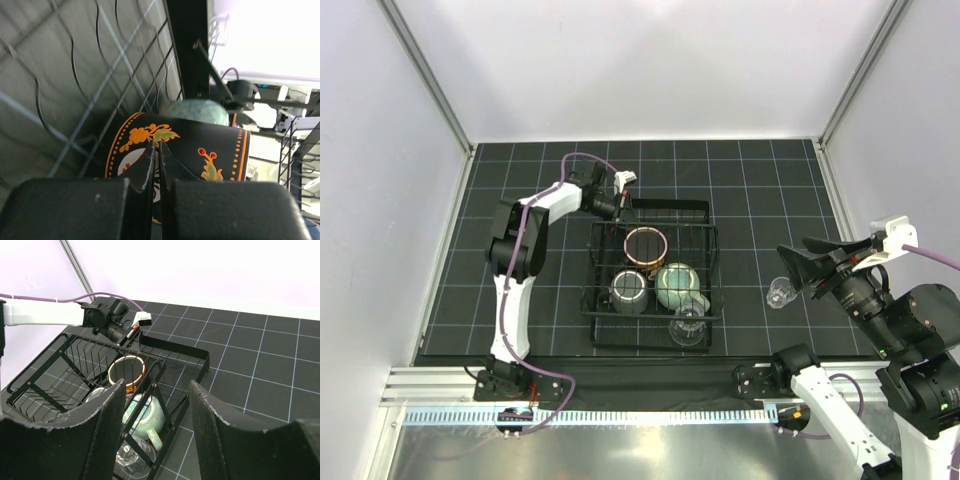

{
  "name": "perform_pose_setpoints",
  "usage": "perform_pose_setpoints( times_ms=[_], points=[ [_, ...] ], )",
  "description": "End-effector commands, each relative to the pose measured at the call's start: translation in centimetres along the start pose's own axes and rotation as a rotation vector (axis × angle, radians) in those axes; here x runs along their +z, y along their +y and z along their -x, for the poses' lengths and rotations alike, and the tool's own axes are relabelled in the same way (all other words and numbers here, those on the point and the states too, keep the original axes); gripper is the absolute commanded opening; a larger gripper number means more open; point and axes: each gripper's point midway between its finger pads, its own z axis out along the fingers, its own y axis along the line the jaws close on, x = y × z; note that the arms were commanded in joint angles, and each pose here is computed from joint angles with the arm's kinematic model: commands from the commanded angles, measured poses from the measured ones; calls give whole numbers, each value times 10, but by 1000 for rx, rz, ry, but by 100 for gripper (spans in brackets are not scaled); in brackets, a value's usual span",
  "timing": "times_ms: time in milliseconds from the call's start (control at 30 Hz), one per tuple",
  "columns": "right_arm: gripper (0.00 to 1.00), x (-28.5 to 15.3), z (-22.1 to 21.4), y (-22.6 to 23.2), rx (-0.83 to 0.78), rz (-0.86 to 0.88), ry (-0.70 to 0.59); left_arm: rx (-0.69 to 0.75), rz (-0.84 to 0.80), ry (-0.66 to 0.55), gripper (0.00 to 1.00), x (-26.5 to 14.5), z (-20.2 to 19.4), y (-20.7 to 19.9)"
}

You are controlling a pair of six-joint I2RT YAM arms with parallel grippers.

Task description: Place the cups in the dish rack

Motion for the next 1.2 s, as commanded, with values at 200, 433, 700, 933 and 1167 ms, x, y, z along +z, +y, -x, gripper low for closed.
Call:
perform_pose_setpoints(
  times_ms=[200,433,700,933,1167],
  points=[
    [55,9,-8,-6,22,-34,50,19,46,56,0,-17,-43,-19],
    [55,24,-29,-25,106,-164,189,20,122,0,0,-28,-22,-26],
    [60,33,-71,-69,196,-478,421,-51,404,-274,26,-85,44,-23],
    [64,38,-131,-90,238,-662,683,-138,550,-612,42,-164,65,-47],
    [64,39,-196,-104,321,-746,828,-48,564,-727,48,-193,34,-112]
  ],
)
